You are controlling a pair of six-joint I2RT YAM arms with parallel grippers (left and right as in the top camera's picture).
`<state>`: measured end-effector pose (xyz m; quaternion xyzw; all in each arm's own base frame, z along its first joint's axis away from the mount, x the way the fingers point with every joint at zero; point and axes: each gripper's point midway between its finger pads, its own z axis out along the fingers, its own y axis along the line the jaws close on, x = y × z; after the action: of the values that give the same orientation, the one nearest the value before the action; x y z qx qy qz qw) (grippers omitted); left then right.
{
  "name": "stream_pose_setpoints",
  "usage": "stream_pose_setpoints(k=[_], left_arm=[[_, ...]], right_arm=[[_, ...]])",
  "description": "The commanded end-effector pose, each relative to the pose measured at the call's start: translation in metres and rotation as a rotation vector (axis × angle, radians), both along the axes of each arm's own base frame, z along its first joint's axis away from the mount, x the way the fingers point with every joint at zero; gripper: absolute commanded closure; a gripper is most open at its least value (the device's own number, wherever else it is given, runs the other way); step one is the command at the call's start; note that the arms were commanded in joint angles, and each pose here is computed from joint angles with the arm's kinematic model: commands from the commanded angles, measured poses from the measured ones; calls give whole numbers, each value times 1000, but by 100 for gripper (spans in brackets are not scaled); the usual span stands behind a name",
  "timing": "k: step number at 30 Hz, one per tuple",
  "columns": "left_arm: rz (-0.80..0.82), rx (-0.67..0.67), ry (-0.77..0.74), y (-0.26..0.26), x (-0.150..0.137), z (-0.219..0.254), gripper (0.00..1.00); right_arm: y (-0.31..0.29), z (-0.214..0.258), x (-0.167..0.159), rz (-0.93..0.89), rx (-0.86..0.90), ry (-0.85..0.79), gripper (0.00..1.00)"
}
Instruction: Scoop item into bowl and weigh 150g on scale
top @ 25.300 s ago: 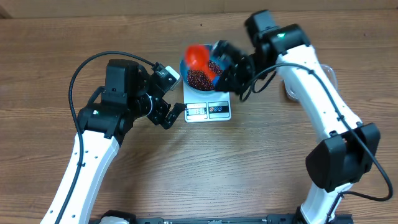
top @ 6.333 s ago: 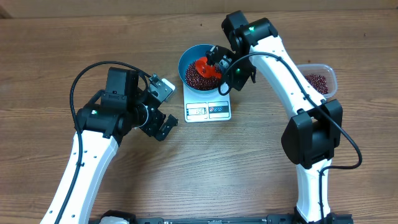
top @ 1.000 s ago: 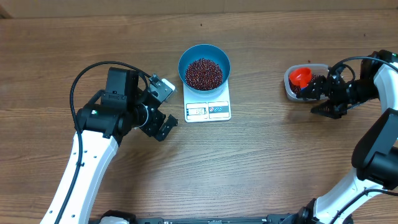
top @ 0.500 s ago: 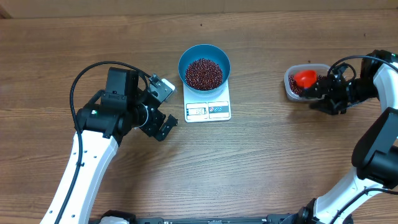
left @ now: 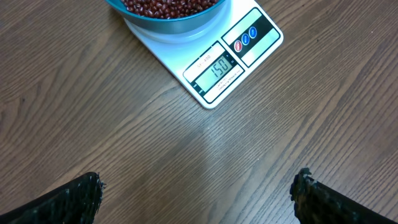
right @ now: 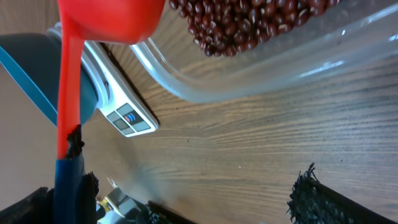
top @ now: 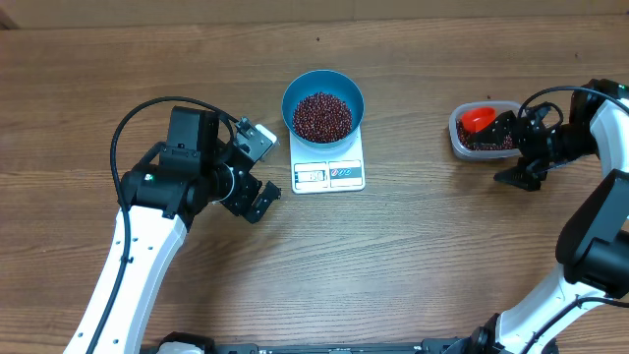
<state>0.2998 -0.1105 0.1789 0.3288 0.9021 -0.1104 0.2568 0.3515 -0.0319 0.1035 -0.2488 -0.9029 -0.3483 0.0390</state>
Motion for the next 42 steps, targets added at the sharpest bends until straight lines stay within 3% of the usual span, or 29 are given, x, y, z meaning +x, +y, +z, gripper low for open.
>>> stream_pose_setpoints(k=[1,29,42], left_arm=[[2,5,-5,2,2,0,0],[2,5,-5,2,2,0,0],[2,5,-5,2,2,0,0]], right_arm=[[-1,-3,3,-15,2,-2,0],[-13,-2,23,-50,-34,-77,0],[-14,113,22,-54,-130,-307,0]])
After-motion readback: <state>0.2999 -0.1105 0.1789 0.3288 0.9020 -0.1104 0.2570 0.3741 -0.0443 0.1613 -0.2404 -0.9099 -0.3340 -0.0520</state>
